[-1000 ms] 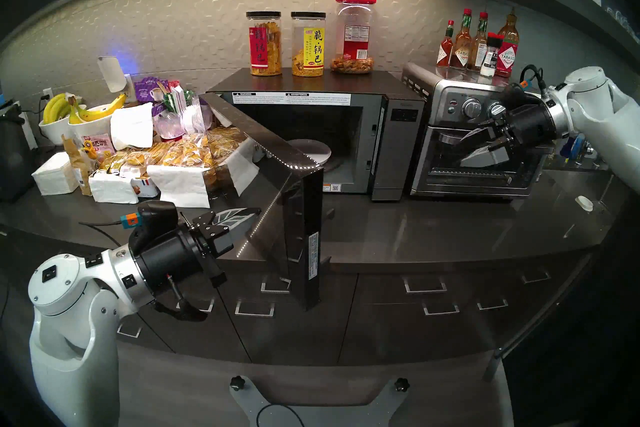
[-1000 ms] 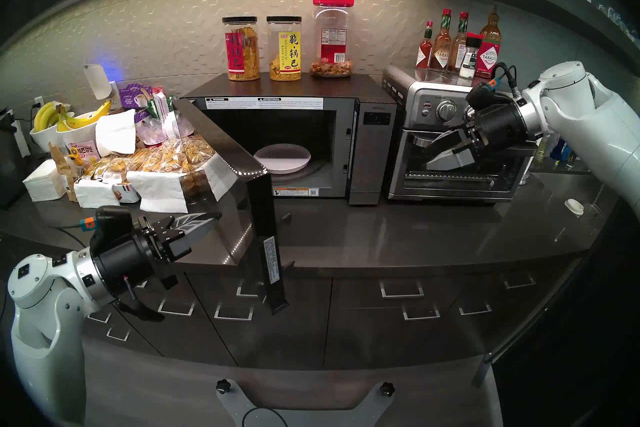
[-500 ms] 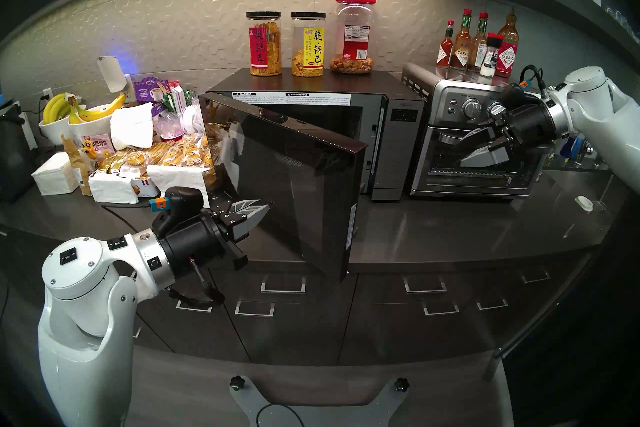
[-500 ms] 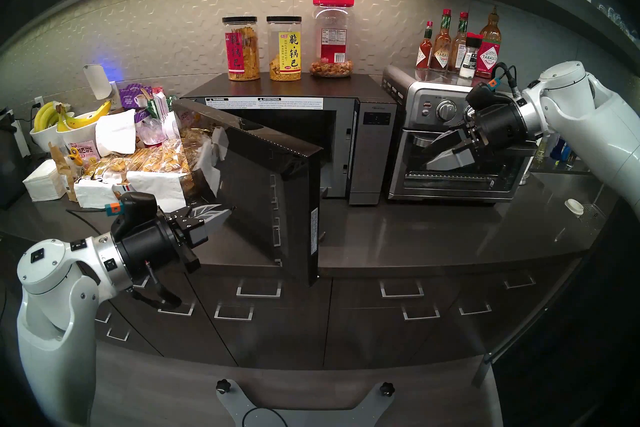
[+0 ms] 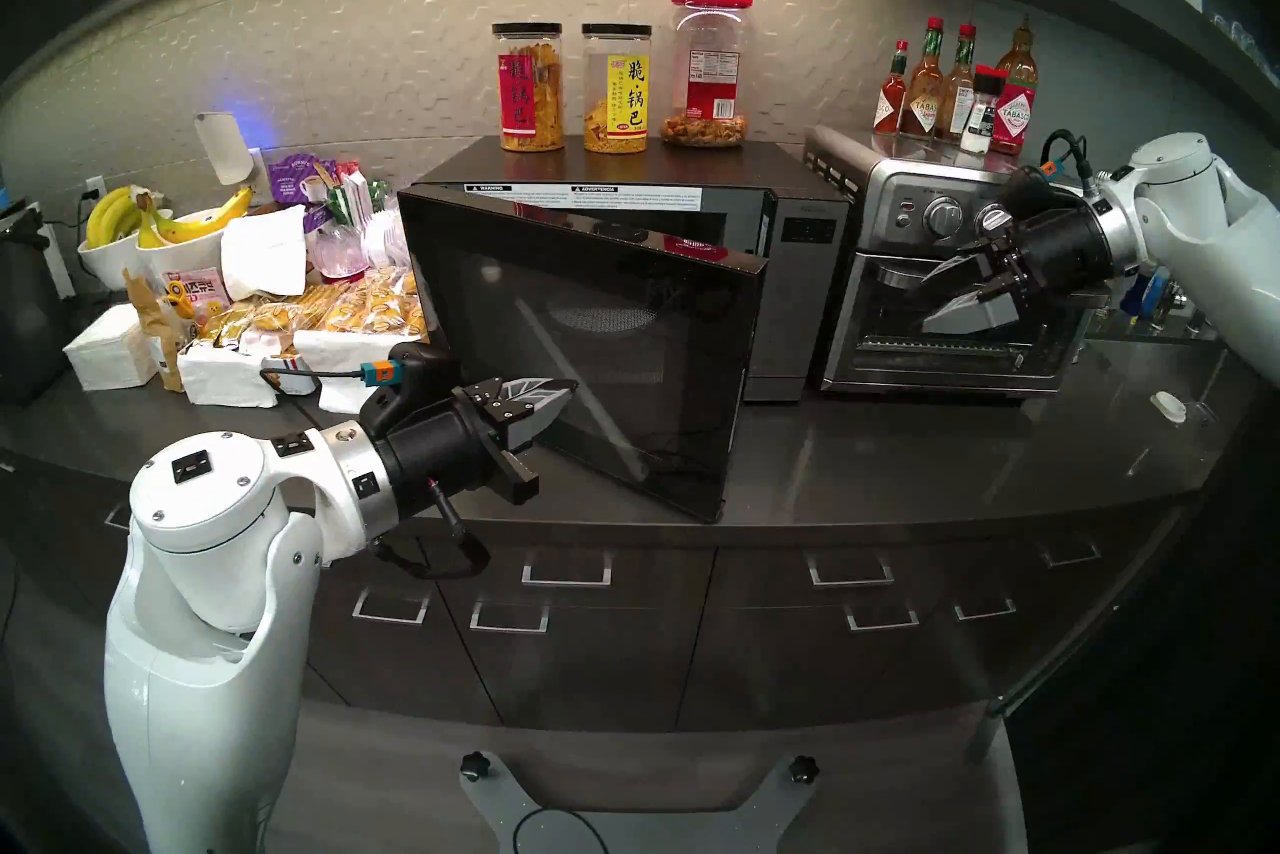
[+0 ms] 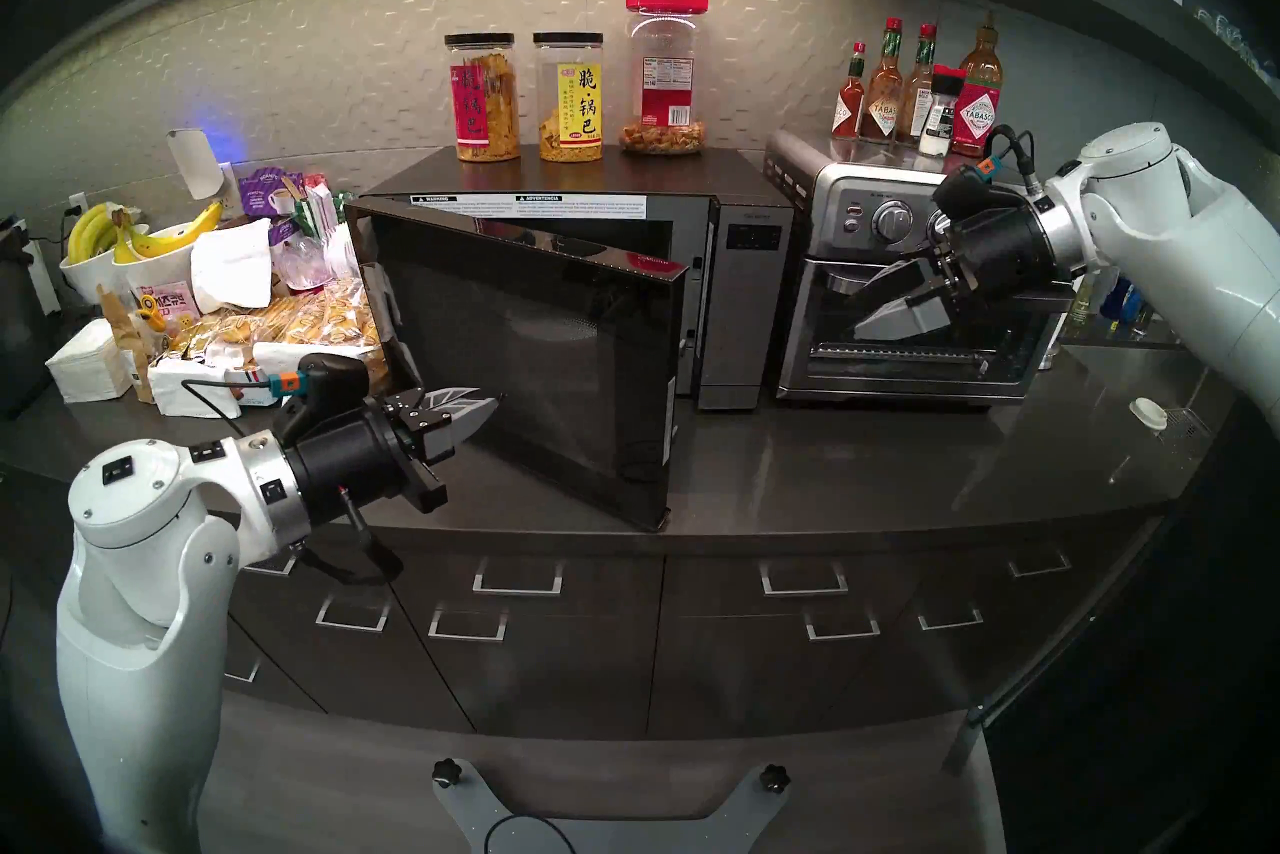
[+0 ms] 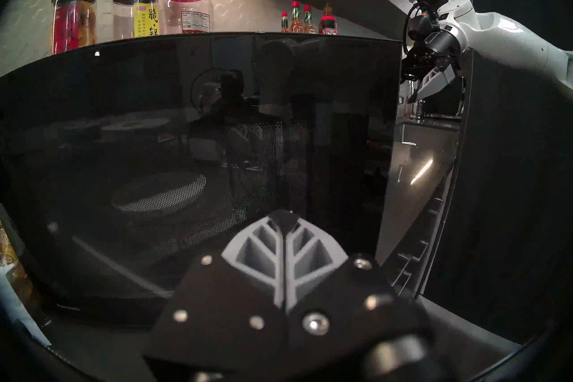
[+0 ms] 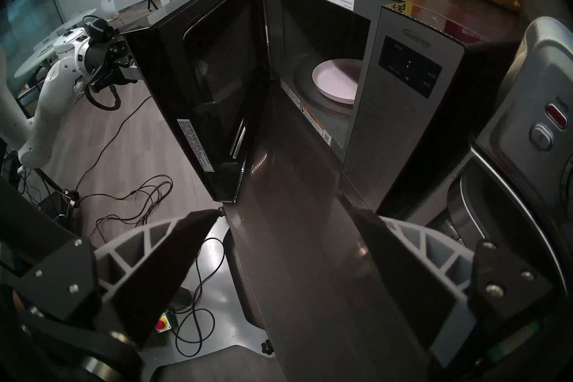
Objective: Open the microwave, put the plate inside, and close the door
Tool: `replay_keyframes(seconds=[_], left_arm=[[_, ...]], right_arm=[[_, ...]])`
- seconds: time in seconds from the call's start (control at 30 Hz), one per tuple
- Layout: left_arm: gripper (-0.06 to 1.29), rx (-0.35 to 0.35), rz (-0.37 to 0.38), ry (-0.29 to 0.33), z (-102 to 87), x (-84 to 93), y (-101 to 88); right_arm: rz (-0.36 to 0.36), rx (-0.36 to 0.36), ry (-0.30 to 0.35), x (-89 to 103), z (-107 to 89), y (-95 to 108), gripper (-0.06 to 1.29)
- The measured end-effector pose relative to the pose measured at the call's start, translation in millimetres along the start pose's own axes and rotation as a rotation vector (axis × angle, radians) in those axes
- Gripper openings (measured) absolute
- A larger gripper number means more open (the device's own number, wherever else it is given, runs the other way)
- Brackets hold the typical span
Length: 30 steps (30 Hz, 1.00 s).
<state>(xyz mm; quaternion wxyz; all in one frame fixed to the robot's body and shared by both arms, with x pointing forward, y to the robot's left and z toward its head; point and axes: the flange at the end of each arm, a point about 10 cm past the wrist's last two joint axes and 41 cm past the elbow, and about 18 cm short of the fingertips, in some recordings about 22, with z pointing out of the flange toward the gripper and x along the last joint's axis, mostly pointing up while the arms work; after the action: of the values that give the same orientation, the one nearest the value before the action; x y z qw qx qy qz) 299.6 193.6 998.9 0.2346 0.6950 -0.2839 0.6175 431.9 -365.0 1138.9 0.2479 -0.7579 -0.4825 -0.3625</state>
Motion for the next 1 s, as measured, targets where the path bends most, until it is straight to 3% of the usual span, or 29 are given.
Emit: replay_keyframes(seconds=[1.0], left_arm=[[-0.02, 0.016, 0.01, -0.043, 52.8, 0.8, -15.5]], right_arm=[[0.001, -0.002, -0.002, -0.1, -0.6, 0.6, 1.22]])
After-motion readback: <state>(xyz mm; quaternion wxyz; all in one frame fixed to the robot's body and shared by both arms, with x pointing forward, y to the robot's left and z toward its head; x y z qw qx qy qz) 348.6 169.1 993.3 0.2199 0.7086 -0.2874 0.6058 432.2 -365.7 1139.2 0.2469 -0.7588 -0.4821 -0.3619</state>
